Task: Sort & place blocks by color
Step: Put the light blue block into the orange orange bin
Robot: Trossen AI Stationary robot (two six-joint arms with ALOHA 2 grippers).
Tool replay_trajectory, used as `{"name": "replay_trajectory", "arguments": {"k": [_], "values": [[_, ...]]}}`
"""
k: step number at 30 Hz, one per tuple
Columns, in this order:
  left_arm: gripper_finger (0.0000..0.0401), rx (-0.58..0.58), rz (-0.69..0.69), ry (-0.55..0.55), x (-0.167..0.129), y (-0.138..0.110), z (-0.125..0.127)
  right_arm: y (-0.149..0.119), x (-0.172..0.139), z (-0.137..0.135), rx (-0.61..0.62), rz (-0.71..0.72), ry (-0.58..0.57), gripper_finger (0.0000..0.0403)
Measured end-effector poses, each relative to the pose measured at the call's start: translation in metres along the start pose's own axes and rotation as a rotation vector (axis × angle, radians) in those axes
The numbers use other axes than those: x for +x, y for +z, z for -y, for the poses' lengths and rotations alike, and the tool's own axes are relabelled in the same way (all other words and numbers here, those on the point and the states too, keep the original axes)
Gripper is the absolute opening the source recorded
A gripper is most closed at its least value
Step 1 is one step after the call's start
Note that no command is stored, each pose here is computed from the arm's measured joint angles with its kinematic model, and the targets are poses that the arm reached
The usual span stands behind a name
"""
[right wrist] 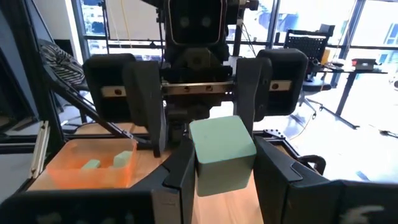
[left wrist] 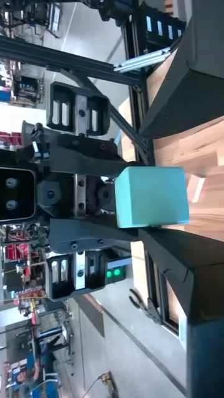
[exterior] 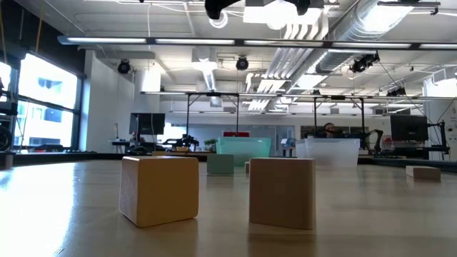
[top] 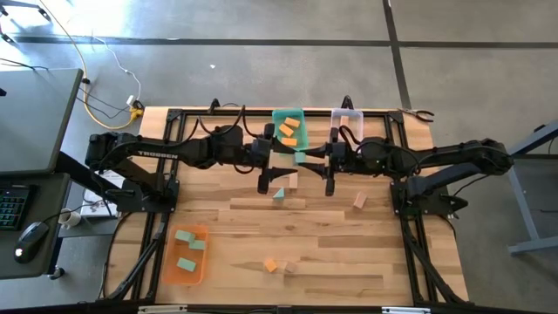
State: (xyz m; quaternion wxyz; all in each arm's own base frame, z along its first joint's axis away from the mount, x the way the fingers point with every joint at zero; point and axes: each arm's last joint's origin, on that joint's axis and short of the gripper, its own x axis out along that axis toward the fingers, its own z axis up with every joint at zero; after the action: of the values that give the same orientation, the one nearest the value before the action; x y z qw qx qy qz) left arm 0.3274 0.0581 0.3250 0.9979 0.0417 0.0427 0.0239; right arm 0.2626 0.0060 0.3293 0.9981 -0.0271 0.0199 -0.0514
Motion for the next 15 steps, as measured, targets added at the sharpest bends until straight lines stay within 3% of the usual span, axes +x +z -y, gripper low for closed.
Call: {"name": "replay_trajectory", "arguments": {"k": [8, 15], "values": [[0.0229, 0.002, -0.017, 0.070, 0.0025, -0.0033, -0.0020, 0.0010, 0.0000, 0.0001, 0.015, 0.010, 0.002, 0.0098], [0.0201, 0.032, -0.006, 0.068, 0.0025, -0.0021, -0.0020, 0.0013, 0.0000, -0.0001, 0.026, 0.014, 0.011, 0.0098]]}}
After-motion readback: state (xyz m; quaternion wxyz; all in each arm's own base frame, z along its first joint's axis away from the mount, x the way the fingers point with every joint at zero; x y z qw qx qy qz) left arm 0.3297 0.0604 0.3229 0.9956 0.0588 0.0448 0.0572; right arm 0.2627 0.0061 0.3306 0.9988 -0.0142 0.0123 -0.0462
